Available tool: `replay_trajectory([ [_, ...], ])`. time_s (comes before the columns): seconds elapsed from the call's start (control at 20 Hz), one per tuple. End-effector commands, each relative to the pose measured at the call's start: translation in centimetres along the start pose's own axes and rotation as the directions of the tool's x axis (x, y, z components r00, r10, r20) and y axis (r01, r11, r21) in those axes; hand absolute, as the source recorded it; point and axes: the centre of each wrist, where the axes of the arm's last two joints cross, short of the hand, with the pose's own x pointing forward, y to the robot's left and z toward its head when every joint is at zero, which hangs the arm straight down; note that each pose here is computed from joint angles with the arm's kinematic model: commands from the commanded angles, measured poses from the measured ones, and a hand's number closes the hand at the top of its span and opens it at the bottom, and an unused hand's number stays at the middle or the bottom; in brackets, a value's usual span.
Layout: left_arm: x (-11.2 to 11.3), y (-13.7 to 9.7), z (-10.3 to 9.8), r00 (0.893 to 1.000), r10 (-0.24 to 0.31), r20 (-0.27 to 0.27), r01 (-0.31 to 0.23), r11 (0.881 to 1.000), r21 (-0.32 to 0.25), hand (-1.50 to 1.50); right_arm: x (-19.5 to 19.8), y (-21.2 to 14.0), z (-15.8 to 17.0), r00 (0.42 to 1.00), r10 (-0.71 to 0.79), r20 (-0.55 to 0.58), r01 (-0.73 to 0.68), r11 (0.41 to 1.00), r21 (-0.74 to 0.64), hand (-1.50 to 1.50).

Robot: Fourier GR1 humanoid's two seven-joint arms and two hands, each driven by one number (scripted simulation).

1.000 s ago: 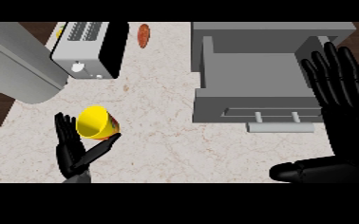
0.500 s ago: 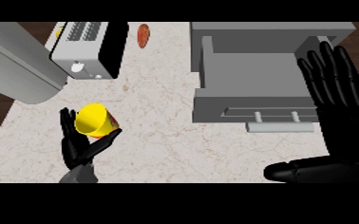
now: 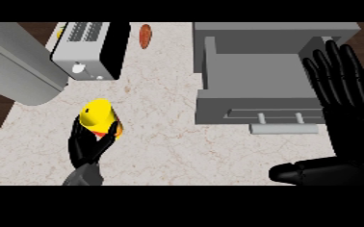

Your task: Pick up the cup, place it into the drawer and close the drawer

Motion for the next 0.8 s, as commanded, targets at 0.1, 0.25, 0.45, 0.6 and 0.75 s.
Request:
replay_trajectory([
  [0.1,1.0,0.8,-2.6,0.994,-0.013,0.105,0.014,1.000,-0.011,1.50,1.2,-0.7,0.5,1.000,0.004,0.001,-0.004,1.000,0.000,-1.50],
  [0.25,-0.1,-0.1,-0.6,0.986,-0.062,0.156,0.061,0.998,0.011,1.50,-1.1,-1.3,-0.1,1.000,-0.002,-0.008,0.002,1.000,-0.017,-1.50],
  [0.45,0.5,0.3,-2.0,0.994,-0.002,0.106,0.019,0.987,-0.160,1.50,0.0,0.3,0.4,1.000,-0.004,0.014,0.004,1.000,0.001,-1.50],
  [0.6,1.2,-0.3,-3.2,0.999,0.024,0.048,-0.006,0.941,-0.337,1.50,0.9,0.7,-0.1,1.000,-0.002,0.020,0.002,1.000,0.012,-1.50],
  [0.75,1.7,-1.2,-3.5,0.993,0.065,0.099,-0.024,0.932,-0.362,1.50,0.7,-1.4,0.4,1.000,0.018,0.005,-0.018,1.000,-0.006,-1.50],
])
